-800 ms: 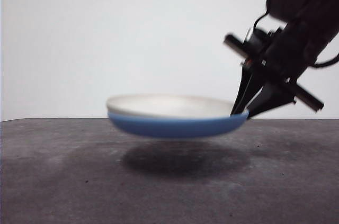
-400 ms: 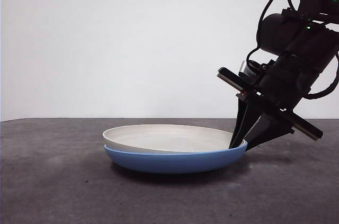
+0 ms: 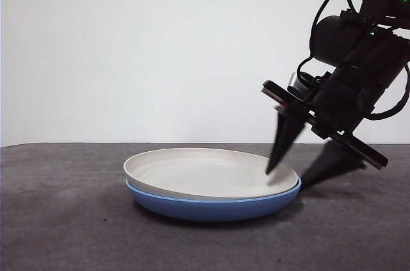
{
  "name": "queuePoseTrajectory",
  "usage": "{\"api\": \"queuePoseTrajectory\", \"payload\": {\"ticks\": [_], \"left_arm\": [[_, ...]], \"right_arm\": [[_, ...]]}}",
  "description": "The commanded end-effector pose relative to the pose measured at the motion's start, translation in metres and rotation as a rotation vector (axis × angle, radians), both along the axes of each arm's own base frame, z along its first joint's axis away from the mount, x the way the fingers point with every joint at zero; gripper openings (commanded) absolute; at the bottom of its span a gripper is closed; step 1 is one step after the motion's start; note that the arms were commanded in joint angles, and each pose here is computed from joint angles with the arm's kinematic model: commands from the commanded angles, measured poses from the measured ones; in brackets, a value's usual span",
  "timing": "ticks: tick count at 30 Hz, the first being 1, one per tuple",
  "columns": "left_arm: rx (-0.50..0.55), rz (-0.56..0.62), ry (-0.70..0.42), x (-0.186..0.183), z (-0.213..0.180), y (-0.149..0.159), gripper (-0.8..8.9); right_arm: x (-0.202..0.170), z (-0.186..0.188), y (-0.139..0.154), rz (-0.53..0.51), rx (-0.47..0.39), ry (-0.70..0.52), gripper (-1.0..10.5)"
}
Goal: Pick up the white plate, put it on the blue plate, put it on desk
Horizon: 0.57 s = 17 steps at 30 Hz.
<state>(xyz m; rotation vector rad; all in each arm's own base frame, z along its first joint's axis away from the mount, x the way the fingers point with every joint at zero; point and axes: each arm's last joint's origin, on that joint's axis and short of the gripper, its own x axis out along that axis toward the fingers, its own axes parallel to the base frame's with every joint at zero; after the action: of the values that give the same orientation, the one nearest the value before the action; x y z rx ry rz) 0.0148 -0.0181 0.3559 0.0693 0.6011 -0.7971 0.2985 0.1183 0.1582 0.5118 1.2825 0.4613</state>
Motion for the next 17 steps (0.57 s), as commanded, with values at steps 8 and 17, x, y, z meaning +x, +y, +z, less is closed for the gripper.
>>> {"api": "queuePoseTrajectory", "payload": {"ticks": [8, 17], "left_arm": [[0.0, -0.008, -0.017, -0.001, 0.003, 0.001, 5.63], [0.007, -0.008, -0.008, -0.001, 0.002, 0.001, 5.63]], "right_arm": [[-0.001, 0.051, -0.004, 0.055, 0.028, -0.133, 5.1], [-0.075, 0.141, -0.024, 0.123, 0.004, -0.307, 6.3]]}}
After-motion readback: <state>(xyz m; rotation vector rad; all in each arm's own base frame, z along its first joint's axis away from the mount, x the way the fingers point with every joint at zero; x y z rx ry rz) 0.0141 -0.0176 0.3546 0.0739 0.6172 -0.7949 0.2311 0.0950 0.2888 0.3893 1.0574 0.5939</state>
